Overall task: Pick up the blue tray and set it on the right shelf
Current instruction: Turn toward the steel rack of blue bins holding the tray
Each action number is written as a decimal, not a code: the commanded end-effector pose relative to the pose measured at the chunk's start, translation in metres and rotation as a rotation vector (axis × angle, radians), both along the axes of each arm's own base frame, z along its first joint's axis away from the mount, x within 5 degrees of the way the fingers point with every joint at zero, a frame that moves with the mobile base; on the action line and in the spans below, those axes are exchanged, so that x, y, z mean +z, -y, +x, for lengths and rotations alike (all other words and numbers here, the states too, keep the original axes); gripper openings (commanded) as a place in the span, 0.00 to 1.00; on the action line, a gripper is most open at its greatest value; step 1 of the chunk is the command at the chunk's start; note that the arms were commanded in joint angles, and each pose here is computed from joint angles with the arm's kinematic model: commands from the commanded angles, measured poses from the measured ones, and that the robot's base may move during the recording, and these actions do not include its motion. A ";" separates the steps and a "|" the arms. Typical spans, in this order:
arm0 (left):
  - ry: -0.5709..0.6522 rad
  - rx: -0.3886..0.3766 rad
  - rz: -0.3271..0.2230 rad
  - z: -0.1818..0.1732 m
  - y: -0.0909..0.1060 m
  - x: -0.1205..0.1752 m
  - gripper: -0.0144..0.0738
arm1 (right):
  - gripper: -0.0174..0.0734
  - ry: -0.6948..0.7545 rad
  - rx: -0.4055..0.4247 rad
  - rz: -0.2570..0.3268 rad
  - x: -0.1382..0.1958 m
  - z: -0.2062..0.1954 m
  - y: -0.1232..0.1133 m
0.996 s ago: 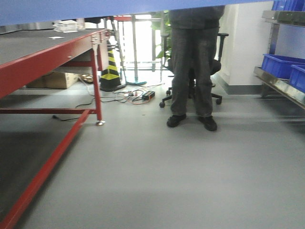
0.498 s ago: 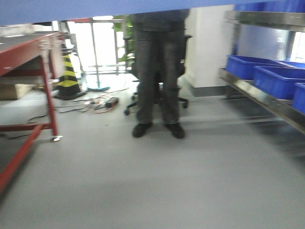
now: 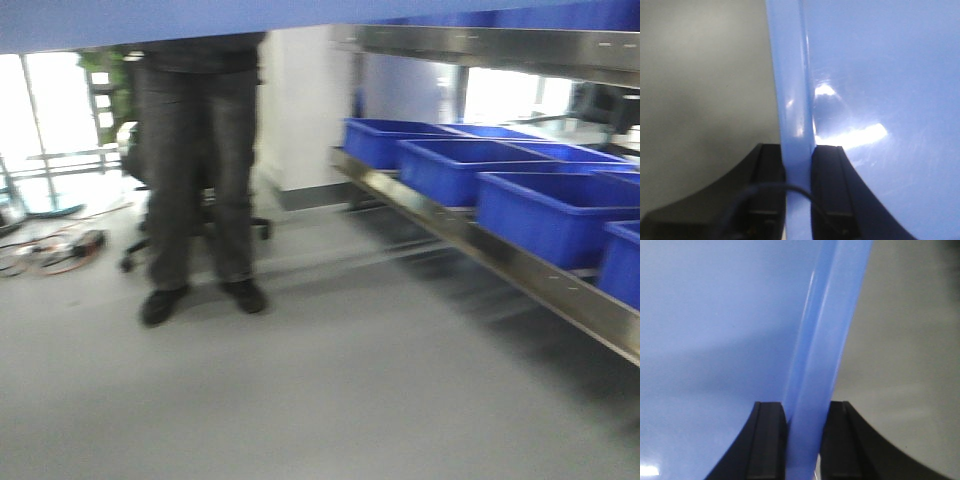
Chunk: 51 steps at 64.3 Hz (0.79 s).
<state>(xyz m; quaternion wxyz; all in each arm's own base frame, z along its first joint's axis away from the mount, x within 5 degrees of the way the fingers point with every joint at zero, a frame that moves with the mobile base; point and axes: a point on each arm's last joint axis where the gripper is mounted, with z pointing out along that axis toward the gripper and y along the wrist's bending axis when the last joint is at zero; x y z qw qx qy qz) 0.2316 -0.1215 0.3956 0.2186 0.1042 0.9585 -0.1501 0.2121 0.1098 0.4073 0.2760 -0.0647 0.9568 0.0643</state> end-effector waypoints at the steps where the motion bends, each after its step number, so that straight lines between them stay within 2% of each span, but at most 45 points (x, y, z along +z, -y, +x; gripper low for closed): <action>1: -0.032 -0.050 0.041 -0.016 -0.005 0.009 0.11 | 0.26 0.115 0.014 -0.014 0.017 -0.003 0.008; 51: -0.032 -0.050 0.041 -0.016 -0.005 0.009 0.11 | 0.26 0.115 0.014 -0.014 0.017 -0.003 0.008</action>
